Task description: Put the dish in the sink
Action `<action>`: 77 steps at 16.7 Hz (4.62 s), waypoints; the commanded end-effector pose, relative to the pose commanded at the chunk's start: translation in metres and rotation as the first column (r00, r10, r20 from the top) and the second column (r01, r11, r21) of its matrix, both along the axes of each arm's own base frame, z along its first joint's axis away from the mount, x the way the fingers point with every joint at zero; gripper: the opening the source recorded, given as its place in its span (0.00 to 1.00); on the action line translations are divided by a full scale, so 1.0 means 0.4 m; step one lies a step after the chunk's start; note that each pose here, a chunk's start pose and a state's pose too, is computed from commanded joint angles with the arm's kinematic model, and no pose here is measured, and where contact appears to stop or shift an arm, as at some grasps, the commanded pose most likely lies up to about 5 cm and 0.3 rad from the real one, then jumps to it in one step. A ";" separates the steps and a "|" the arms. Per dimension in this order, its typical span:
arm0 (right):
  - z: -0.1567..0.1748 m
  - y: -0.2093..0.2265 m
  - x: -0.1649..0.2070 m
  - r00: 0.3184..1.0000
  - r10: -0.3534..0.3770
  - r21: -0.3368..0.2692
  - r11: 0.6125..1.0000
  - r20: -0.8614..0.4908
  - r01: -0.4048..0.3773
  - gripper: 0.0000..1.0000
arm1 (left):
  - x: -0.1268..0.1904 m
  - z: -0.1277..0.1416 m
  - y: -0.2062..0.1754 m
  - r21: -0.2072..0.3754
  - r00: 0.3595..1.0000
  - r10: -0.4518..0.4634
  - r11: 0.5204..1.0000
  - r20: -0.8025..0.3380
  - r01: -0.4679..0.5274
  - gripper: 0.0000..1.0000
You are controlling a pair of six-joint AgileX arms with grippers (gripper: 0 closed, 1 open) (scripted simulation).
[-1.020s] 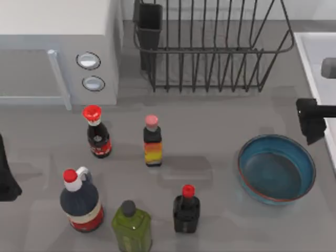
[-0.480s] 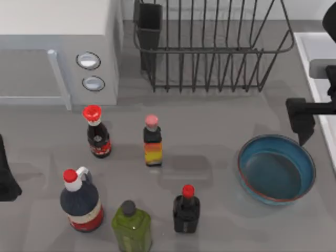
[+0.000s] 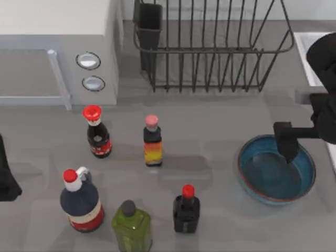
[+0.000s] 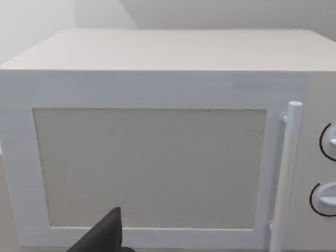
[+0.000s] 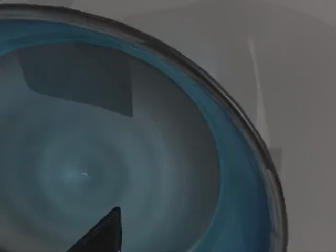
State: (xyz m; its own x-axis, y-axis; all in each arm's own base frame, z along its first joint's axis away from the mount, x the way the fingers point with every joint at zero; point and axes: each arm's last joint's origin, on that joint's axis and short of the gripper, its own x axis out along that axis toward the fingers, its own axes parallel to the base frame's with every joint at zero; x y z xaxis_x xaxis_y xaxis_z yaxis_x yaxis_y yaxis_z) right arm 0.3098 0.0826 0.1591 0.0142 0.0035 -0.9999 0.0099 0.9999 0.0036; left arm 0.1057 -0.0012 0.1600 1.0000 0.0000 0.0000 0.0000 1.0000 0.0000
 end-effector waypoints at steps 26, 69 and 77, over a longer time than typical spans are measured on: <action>-0.075 -0.002 -0.013 1.000 0.000 -0.004 1.000 -0.014 0.000 0.00 | 0.000 0.000 0.000 0.000 1.000 0.000 1.000 0.000 0.000 1.00; -0.020 -0.390 0.014 0.559 -0.210 0.293 0.954 0.802 -0.061 0.00 | 0.000 0.000 0.000 0.000 1.000 0.000 1.000 0.000 0.000 1.00; 0.103 -0.538 -0.093 0.061 -0.021 0.021 1.000 0.998 -0.004 0.00 | 0.000 0.000 0.000 0.000 1.000 0.000 1.000 0.000 0.000 1.00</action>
